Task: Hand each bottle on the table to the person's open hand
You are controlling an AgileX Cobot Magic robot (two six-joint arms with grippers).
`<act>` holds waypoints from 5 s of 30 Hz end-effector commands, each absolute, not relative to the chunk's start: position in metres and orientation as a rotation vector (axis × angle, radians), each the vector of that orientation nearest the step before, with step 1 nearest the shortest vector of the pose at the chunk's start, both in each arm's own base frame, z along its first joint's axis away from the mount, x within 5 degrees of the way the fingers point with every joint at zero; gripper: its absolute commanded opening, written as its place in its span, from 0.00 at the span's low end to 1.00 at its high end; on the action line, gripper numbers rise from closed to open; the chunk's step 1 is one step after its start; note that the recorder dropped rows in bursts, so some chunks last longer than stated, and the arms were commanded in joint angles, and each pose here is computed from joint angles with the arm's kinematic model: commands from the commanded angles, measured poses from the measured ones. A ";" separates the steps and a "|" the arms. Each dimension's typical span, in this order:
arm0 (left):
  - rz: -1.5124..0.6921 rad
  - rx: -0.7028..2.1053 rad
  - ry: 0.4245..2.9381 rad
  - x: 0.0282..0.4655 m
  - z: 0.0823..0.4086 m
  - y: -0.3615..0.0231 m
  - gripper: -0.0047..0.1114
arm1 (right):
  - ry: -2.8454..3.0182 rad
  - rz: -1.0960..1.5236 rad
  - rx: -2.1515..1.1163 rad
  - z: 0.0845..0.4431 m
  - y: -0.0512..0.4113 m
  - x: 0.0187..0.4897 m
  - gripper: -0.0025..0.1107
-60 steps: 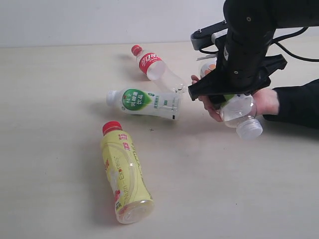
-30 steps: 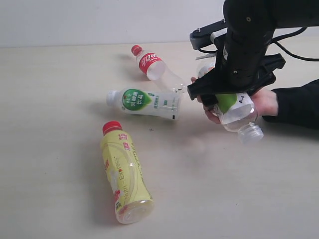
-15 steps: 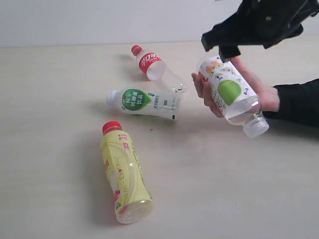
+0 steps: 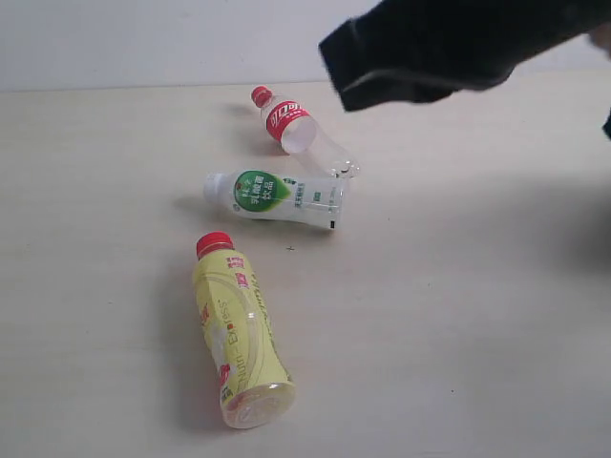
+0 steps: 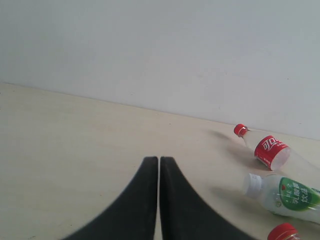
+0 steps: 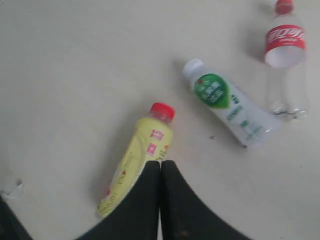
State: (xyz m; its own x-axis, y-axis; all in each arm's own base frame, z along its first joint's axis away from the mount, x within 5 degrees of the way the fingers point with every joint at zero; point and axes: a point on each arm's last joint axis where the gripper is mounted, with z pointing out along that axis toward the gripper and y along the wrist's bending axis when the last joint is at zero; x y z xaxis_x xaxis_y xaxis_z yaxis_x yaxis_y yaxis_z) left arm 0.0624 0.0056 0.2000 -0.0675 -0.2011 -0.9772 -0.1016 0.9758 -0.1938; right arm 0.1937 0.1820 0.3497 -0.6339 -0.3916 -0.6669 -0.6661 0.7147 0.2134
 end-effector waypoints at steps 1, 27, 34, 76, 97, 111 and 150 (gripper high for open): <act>-0.087 -0.239 1.637 0.063 0.200 0.006 0.07 | 2.327 0.636 -0.877 0.323 0.195 0.180 0.03; -0.087 -0.239 1.637 0.063 0.200 0.006 0.07 | 2.438 0.578 -1.023 0.224 0.208 0.135 0.02; -0.087 -0.239 1.637 0.063 0.200 0.006 0.07 | 2.182 0.617 -1.145 0.198 0.193 0.094 0.02; -0.087 -0.239 1.637 0.063 0.200 0.006 0.07 | 2.562 -0.525 -0.826 0.274 0.192 0.190 0.02; -0.087 -0.239 1.637 0.063 0.200 0.006 0.07 | 2.815 0.452 -0.810 0.233 0.285 0.184 0.63; -0.087 -0.239 1.637 0.063 0.200 0.006 0.07 | 2.803 0.314 -0.897 0.190 0.314 0.211 0.75; -0.087 -0.239 1.637 0.063 0.200 0.006 0.07 | 2.912 0.138 -0.757 0.126 0.324 0.226 0.72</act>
